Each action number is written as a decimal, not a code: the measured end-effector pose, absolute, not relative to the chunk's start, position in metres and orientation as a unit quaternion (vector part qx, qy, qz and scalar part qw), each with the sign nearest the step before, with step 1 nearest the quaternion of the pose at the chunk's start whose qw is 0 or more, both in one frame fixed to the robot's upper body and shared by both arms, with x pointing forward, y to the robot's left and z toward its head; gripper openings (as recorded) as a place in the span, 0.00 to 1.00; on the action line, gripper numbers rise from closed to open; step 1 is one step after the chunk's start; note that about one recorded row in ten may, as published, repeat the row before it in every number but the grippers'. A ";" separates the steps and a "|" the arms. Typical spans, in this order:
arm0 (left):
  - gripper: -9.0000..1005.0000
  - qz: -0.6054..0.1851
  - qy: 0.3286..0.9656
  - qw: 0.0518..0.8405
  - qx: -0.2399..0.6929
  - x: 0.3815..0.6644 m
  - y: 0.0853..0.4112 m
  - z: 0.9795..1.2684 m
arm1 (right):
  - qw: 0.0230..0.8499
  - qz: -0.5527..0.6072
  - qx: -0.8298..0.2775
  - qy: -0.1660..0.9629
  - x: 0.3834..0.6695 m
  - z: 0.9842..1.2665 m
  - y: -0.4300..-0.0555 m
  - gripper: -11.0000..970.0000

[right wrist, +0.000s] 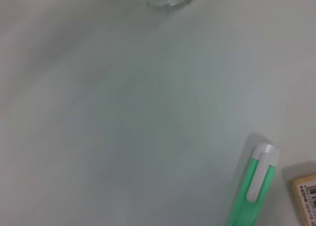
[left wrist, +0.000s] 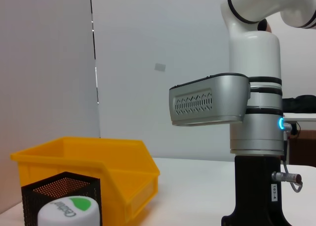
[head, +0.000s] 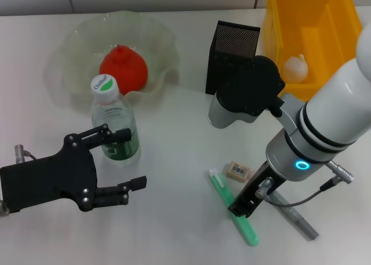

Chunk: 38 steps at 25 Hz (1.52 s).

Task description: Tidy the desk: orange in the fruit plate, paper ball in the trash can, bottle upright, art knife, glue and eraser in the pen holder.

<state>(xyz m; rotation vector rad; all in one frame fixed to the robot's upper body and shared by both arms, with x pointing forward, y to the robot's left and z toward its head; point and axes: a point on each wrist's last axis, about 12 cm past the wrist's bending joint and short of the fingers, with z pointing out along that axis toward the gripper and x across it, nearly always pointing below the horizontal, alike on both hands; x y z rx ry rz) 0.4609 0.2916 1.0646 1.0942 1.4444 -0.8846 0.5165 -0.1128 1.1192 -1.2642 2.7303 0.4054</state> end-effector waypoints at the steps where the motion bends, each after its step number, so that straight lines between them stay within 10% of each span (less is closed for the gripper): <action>1: 0.84 -0.371 0.606 0.533 0.459 0.461 0.292 1.065 | 0.053 0.133 -0.416 0.898 0.517 1.119 -0.113 0.28; 16: 0.84 -0.374 0.605 0.534 0.458 0.458 0.293 1.065 | 0.058 0.149 -0.423 0.892 0.513 1.125 -0.107 0.18; 27: 0.84 -0.374 0.603 0.535 0.459 0.460 0.293 1.066 | 0.058 0.136 -0.417 0.897 0.515 1.122 -0.106 0.46; 38: 0.84 -0.373 0.602 0.536 0.460 0.461 0.292 1.066 | 0.050 0.128 -0.425 0.895 0.515 1.115 -0.101 0.46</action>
